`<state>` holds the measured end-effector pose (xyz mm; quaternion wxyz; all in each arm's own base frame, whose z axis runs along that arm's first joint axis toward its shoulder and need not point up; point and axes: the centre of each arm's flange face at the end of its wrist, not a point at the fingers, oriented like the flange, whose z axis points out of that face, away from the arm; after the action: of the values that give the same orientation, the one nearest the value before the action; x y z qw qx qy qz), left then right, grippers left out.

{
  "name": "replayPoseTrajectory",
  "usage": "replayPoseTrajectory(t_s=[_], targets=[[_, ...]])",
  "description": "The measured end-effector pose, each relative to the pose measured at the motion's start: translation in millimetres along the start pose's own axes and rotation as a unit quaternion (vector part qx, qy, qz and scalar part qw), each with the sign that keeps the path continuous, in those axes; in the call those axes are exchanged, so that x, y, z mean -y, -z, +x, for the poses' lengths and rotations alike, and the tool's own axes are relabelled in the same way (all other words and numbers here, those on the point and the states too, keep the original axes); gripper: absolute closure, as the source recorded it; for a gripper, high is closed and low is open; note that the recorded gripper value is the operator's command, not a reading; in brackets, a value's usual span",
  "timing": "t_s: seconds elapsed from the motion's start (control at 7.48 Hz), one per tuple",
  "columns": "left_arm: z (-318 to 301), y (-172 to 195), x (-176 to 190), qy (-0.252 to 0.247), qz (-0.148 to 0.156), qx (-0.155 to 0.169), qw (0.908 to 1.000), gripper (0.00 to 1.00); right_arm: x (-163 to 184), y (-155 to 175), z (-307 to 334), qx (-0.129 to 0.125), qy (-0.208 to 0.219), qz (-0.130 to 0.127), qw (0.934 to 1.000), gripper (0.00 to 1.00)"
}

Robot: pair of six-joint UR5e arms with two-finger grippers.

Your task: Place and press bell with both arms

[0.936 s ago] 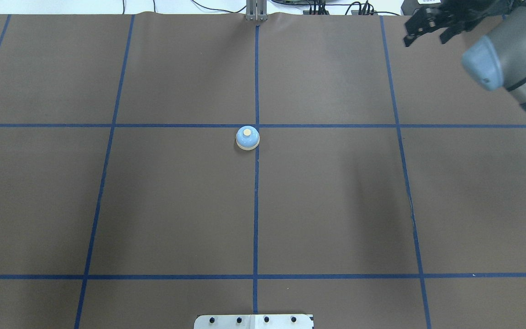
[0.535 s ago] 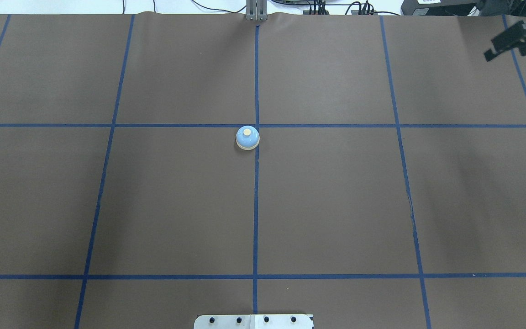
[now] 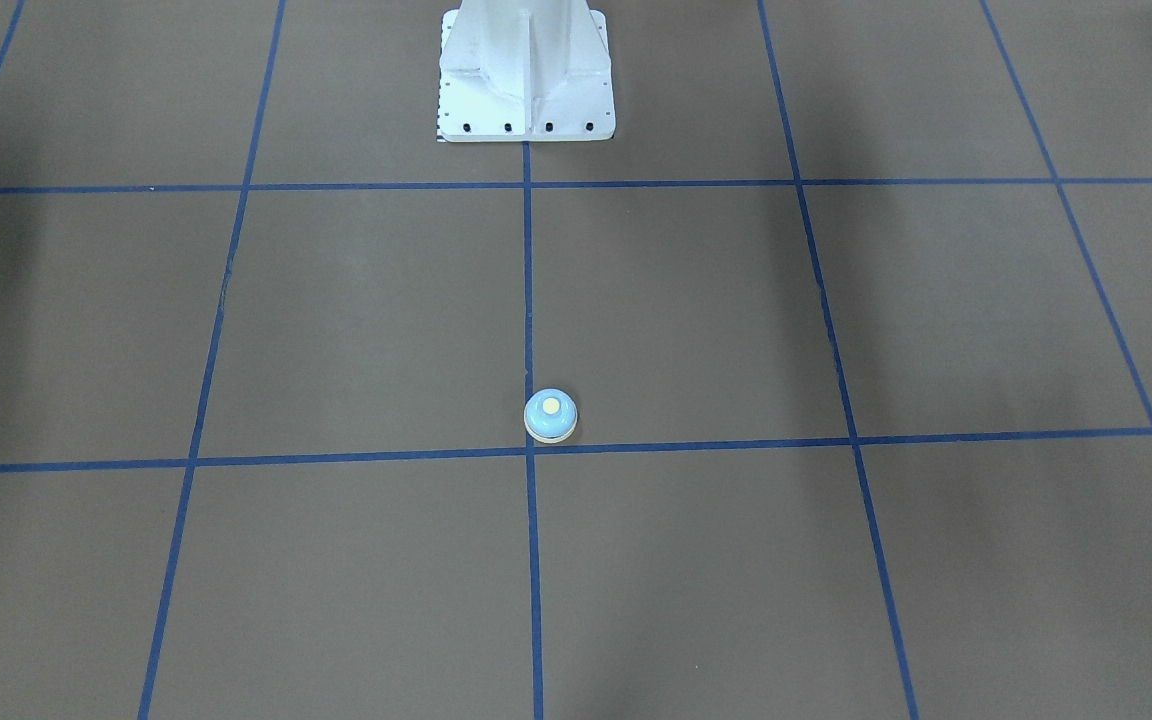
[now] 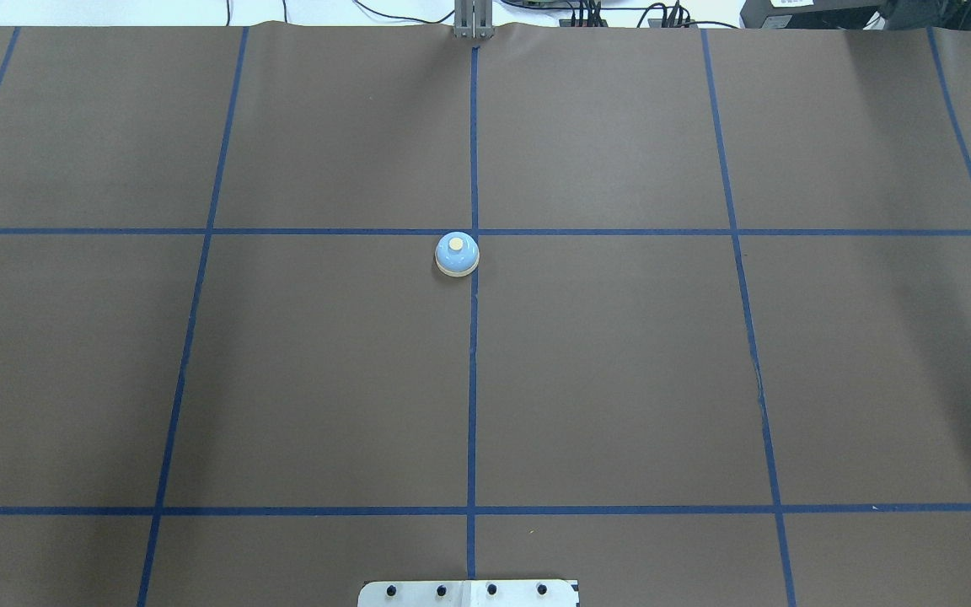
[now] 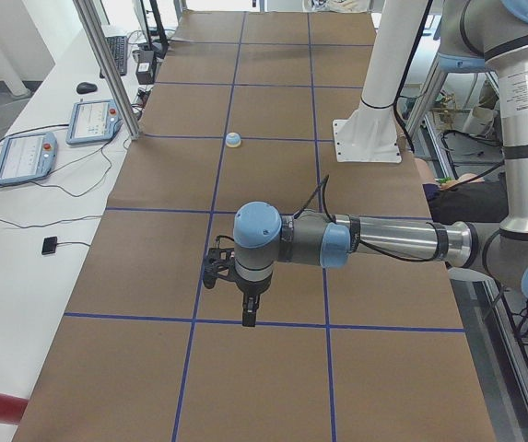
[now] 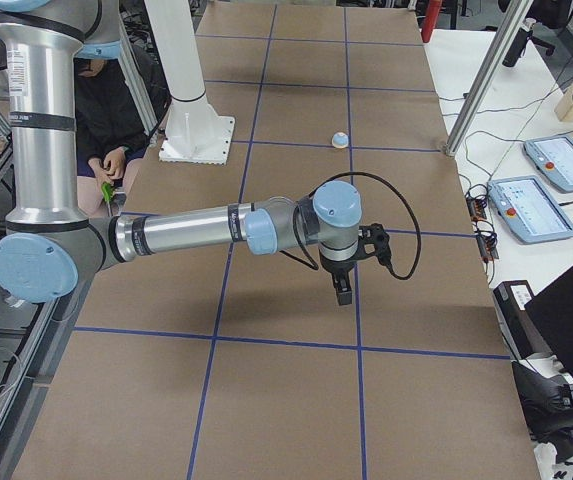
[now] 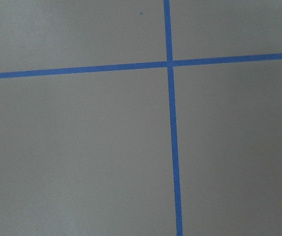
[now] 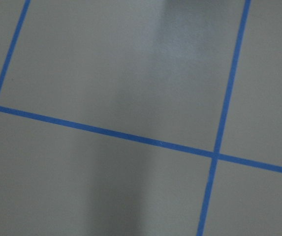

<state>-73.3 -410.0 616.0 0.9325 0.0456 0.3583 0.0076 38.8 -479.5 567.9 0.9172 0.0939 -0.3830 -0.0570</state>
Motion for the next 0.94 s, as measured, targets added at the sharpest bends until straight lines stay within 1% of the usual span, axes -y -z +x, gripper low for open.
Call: replayPoseTrajectory(t_s=[0.27,0.4,0.67,0.94], targets=[[-1.2,3.4,-0.5,0.001,0.004,0.0,1.0,0.0,-14.8,-5.6,9.1,-0.029,-0.006,-0.011,0.9995,0.0],[-0.5,5.1,-0.2,-0.001,0.006,-0.002,1.0,0.0,-16.8,-6.6,10.6,-0.036,-0.007,-0.013,0.9992,0.0],[4.6,9.9,0.6,-0.007,0.011,-0.009,0.9999,0.0,-18.5,-7.9,11.3,-0.038,-0.008,-0.014,0.9991,0.0],[1.1,6.0,-0.9,-0.002,0.007,-0.01,0.9999,0.0,-18.9,-8.4,11.2,-0.037,-0.011,-0.014,0.9992,0.0]])
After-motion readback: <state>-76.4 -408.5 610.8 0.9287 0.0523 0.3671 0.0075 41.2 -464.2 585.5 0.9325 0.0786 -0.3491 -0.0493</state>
